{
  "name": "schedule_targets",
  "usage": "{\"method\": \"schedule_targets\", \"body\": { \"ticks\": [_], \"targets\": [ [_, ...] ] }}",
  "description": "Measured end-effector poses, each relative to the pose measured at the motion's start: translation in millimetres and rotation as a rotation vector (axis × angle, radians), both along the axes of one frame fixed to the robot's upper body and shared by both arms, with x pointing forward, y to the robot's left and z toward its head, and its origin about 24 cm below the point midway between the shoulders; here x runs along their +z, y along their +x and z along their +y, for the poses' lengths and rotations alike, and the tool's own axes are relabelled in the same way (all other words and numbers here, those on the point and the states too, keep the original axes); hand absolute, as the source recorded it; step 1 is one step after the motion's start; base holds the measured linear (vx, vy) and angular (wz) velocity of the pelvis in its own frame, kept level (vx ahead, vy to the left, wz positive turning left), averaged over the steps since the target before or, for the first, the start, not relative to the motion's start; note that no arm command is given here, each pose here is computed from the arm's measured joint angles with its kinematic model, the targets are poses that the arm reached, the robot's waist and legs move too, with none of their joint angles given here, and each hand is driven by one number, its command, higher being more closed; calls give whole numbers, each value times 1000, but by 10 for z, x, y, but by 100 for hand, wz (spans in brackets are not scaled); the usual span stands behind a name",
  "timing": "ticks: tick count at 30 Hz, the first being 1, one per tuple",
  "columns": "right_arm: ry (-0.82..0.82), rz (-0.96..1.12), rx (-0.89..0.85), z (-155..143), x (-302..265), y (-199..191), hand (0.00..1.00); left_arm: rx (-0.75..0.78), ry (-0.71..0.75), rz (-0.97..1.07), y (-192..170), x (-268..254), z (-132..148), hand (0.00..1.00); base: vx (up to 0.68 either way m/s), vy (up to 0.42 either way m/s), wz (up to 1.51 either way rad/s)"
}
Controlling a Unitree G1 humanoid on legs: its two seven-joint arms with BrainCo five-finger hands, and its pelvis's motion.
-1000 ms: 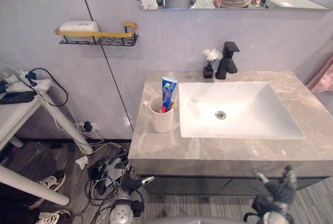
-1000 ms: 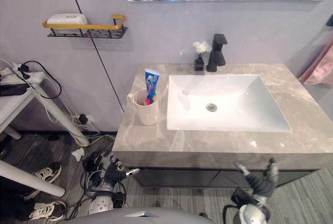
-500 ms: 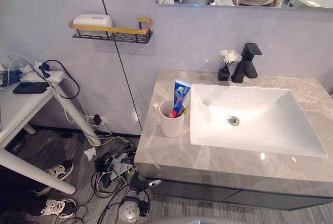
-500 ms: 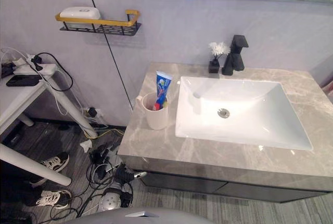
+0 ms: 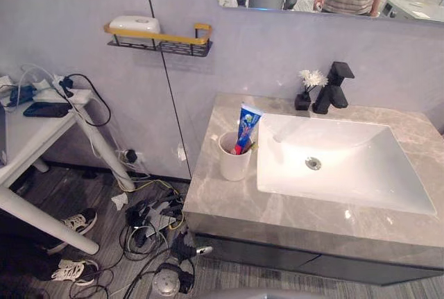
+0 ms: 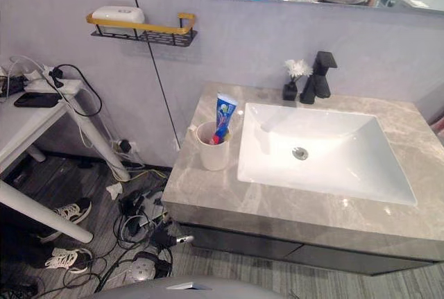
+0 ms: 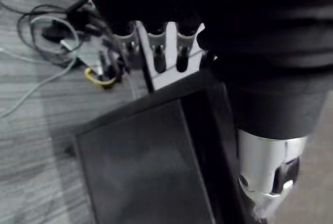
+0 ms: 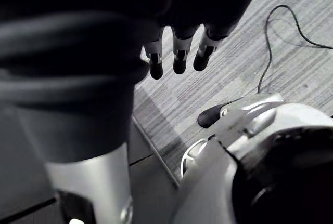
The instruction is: Organize washtable
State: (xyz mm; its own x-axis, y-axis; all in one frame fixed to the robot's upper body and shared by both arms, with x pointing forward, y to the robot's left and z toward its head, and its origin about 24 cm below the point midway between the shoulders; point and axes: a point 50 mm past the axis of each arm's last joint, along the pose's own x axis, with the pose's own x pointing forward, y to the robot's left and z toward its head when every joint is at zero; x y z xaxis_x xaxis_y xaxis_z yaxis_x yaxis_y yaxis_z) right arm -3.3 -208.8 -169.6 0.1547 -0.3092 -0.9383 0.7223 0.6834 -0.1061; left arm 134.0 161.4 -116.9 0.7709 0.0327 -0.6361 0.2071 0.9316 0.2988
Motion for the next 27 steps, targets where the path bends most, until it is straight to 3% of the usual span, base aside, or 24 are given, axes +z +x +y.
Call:
{"method": "schedule_targets", "body": {
  "ticks": [4, 10, 16, 19, 22, 27],
  "targets": [
    [-21, 4, 134, 10, -1, 134, 0, 131, -52, 23, -67, -45, 82, 0, 89, -2, 7],
    [-33, 5, 141, -1, -7, 157, 0, 477, -129, -23, -92, -22, 347, 0, 14, -4, 5],
    [-41, -16, 135, -2, 2, 167, 0, 753, -222, -201, 2, 212, 540, 0, -48, 11, 8],
    [-50, -20, 140, 5, 5, 155, 0, 807, -236, -353, 138, 446, 627, 0, -40, 9, 1],
    [-47, -19, 129, 14, 3, 140, 0, 837, -253, -665, 370, 995, 729, 0, -10, 2, 0],
    [-56, -19, 166, 30, 5, 132, 0, 769, -303, -911, 509, 1488, 647, 0, 0, 0, 0]
  ]
}}
